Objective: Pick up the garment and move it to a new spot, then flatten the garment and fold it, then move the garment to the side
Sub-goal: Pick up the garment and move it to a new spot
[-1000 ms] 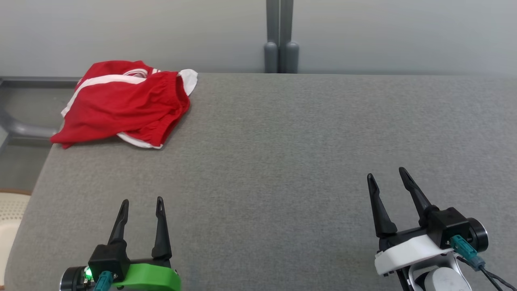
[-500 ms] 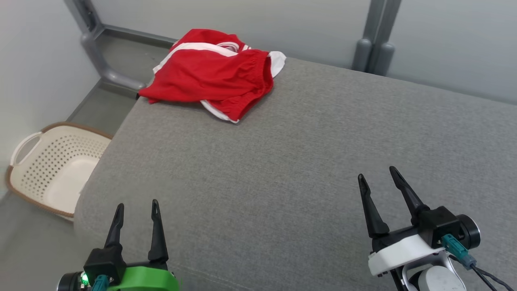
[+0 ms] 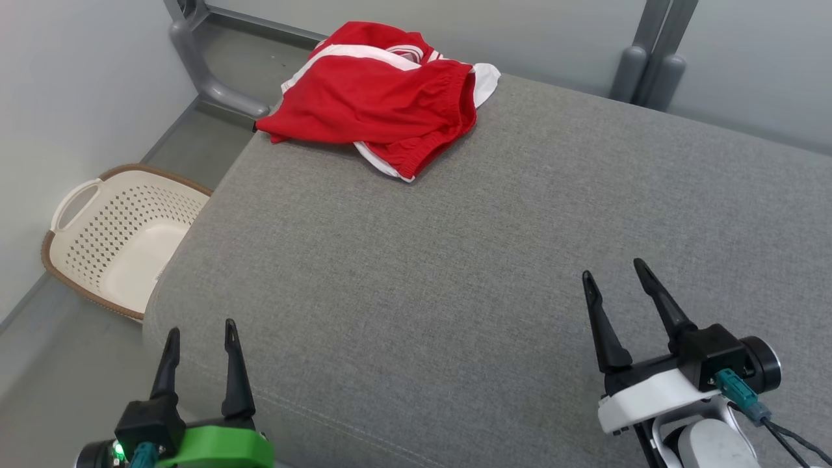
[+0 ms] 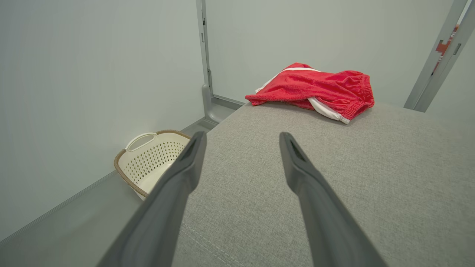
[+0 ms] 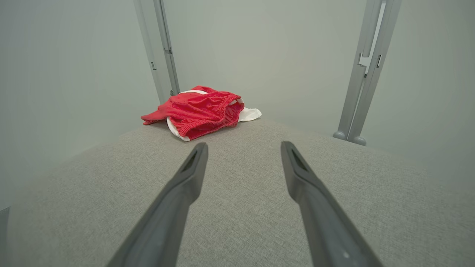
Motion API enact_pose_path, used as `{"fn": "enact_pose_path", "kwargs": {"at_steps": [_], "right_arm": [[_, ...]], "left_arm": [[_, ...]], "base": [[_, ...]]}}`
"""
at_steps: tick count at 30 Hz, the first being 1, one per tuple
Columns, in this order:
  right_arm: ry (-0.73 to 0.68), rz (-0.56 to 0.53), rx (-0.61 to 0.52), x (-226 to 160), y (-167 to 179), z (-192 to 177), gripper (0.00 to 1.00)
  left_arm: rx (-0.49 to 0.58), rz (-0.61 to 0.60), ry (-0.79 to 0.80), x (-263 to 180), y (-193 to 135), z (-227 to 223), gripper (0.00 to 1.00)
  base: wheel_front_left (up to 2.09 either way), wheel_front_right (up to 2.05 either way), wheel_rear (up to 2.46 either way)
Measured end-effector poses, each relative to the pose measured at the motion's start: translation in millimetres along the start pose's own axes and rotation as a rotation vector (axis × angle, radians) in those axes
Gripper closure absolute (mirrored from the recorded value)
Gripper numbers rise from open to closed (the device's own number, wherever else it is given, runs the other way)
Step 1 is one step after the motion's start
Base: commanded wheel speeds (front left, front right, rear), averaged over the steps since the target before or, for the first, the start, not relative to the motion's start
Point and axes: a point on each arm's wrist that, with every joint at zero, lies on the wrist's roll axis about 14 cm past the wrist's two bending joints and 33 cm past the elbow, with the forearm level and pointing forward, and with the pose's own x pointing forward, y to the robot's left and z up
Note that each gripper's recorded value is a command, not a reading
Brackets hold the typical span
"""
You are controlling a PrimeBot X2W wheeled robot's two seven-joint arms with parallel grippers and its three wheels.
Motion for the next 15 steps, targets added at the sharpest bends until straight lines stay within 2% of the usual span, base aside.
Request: {"fn": "enact_pose_path", "kwargs": {"at_steps": [4, 8, 11, 15], "right_arm": [[-0.007, -0.035, -0.022, 4, -16, 0, 0.0], [-0.03, -0.072, -0.048, 12, -34, 4, 0.0], [-0.053, -0.082, -0.069, 20, -42, 8, 0.0], [-0.095, -0.113, -0.1, 32, -61, 17, 0.0]], "left_arm": [[0.025, -0.017, -0.045, 22, -5, 15, 0.0], [0.048, -0.084, -0.084, 58, -24, 29, 0.0], [0.086, -0.149, -0.093, 91, -43, 34, 0.0], [0.128, -0.258, -0.031, 138, -80, 26, 0.0]], "base": [[0.0, 0.0, 0.0], [0.0, 0.0, 0.0], [0.0, 0.0, 0.0], [0.0, 0.0, 0.0]]}}
